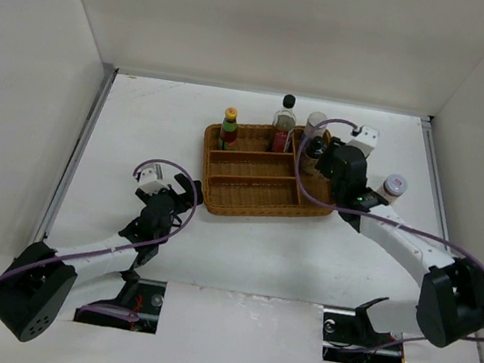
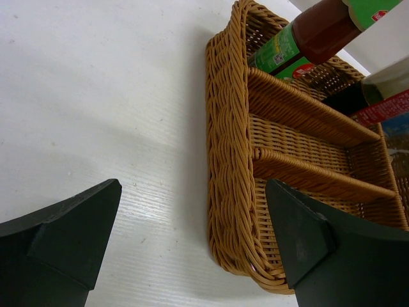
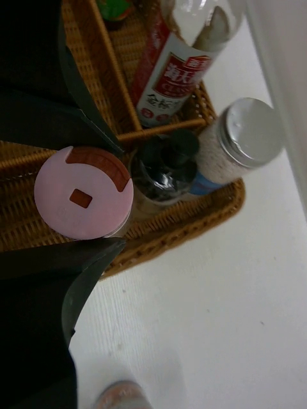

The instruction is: Organize the condiment bottles

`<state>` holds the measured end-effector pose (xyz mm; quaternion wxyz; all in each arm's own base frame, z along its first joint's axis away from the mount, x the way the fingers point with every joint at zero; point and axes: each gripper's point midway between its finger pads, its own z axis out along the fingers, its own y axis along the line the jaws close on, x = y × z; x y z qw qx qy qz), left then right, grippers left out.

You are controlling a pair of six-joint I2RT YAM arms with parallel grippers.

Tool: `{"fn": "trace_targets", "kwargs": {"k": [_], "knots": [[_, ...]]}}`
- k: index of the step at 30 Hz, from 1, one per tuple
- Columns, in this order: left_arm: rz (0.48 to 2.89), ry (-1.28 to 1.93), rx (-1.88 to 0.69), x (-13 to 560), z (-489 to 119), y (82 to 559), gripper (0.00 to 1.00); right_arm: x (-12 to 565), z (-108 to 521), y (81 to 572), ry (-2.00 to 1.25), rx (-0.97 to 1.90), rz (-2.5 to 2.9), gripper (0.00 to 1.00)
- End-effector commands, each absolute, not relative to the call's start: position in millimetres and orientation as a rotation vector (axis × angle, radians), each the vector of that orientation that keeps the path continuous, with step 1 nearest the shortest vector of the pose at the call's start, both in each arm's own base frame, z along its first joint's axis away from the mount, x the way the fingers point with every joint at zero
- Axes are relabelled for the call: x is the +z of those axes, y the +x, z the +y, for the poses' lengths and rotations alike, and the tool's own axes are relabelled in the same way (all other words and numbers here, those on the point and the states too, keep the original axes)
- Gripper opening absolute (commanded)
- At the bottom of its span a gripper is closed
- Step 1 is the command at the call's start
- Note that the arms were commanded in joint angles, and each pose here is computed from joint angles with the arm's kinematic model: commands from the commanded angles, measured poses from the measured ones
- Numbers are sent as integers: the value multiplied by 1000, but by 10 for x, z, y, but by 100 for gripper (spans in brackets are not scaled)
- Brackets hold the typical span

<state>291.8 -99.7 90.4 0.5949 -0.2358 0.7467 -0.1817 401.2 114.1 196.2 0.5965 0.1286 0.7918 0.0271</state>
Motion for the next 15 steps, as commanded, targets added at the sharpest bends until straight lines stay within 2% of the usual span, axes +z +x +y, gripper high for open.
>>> {"fn": "trace_targets", "kwargs": {"k": [1,15], "knots": [[1661,-562,-483,1141,-1053,3009,100,2089,1450,4153,278,169,1804,48],[1656,-566,-482,1148,-1034,3005,100,1613,1561,4418,247,124,1839,48]]}}
